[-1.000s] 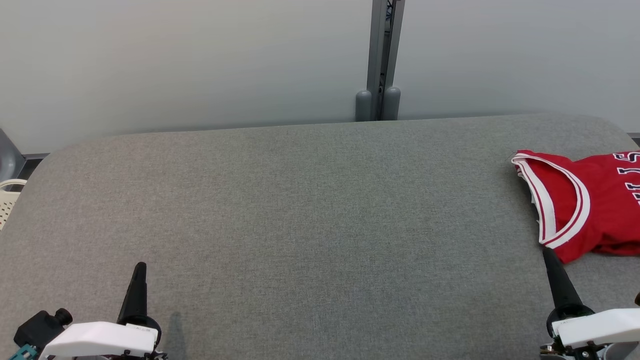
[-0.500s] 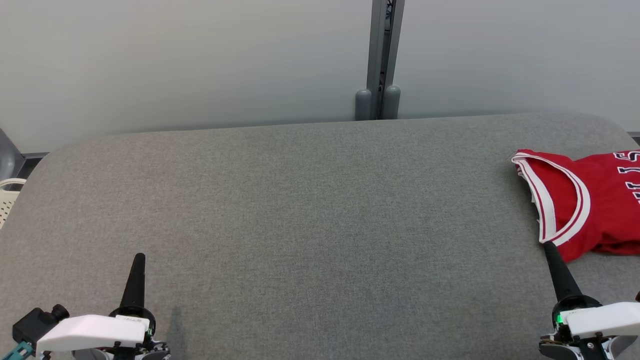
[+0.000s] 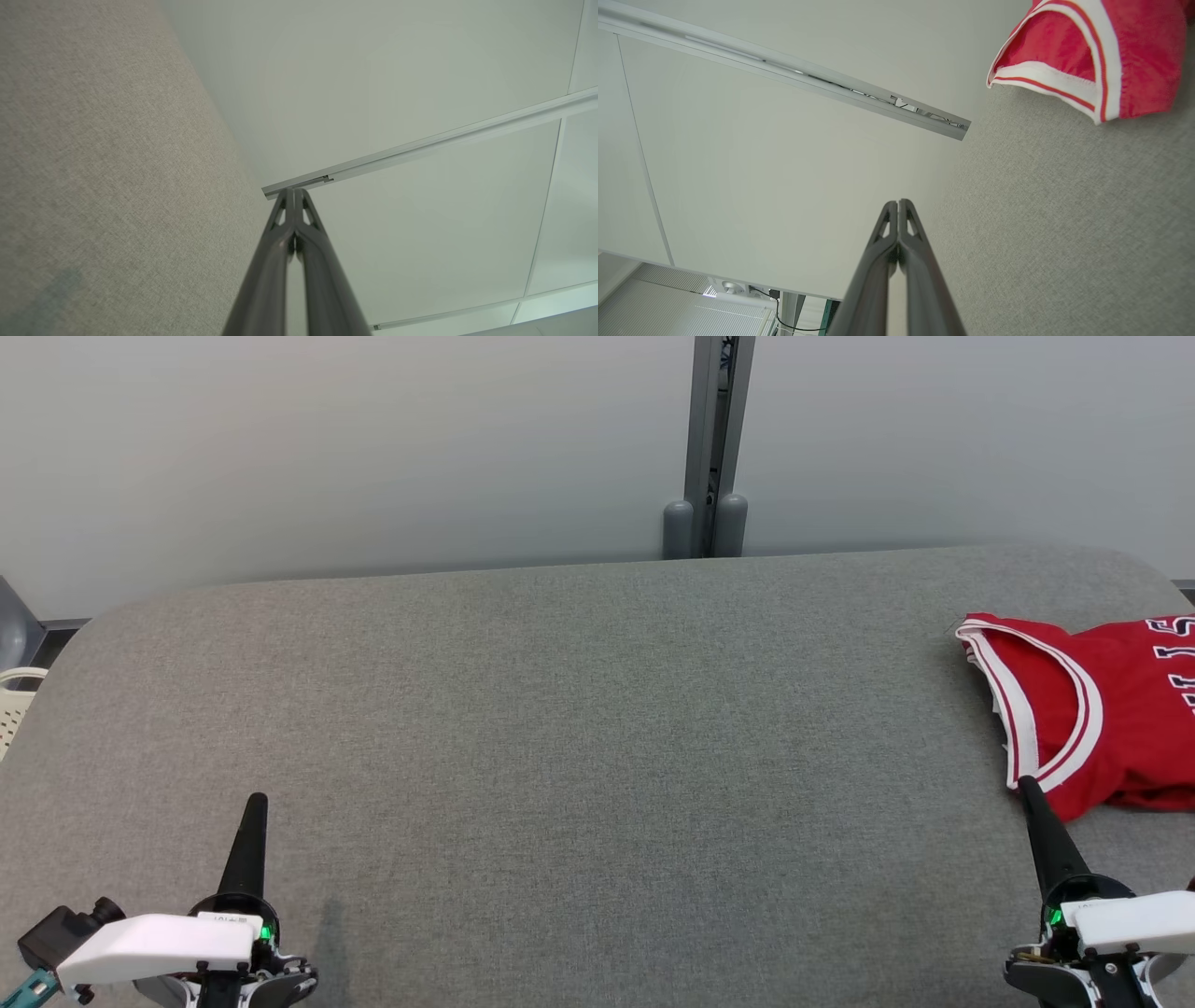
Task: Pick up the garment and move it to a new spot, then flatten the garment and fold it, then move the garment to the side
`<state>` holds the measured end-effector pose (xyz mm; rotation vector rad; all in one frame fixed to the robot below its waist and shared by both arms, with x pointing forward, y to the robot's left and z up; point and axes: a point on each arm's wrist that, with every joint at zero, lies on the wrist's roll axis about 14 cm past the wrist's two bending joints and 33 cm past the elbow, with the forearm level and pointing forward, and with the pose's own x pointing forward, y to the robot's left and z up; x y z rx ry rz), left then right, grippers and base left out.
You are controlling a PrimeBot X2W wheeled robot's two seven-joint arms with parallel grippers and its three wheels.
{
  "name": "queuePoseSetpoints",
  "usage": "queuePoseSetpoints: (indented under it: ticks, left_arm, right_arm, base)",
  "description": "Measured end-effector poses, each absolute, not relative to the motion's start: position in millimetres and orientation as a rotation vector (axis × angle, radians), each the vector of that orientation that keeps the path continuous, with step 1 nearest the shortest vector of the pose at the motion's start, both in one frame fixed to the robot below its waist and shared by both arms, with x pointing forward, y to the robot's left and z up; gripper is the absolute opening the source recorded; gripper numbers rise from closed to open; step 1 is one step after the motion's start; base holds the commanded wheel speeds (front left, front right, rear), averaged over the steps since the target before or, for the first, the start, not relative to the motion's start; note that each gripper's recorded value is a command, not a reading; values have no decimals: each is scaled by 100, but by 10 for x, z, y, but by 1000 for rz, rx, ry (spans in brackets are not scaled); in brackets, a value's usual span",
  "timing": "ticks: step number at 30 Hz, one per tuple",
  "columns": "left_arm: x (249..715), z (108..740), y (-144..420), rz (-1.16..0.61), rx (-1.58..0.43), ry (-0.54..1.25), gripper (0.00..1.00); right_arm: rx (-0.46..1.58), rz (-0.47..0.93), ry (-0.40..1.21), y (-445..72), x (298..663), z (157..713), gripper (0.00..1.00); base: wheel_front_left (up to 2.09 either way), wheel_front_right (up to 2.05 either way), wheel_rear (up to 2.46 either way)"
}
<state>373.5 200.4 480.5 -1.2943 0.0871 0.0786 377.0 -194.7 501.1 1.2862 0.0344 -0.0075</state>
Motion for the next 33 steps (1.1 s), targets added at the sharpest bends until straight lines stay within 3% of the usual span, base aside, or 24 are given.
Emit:
queuePoseSetpoints:
  ticks: [33]
  left_arm:
    - [3849,4986,1993,24,-1534,27,0]
  right_arm:
    - [1534,-10,13,-1984,3859,5030,0]
  base:
    - [0,0,0]
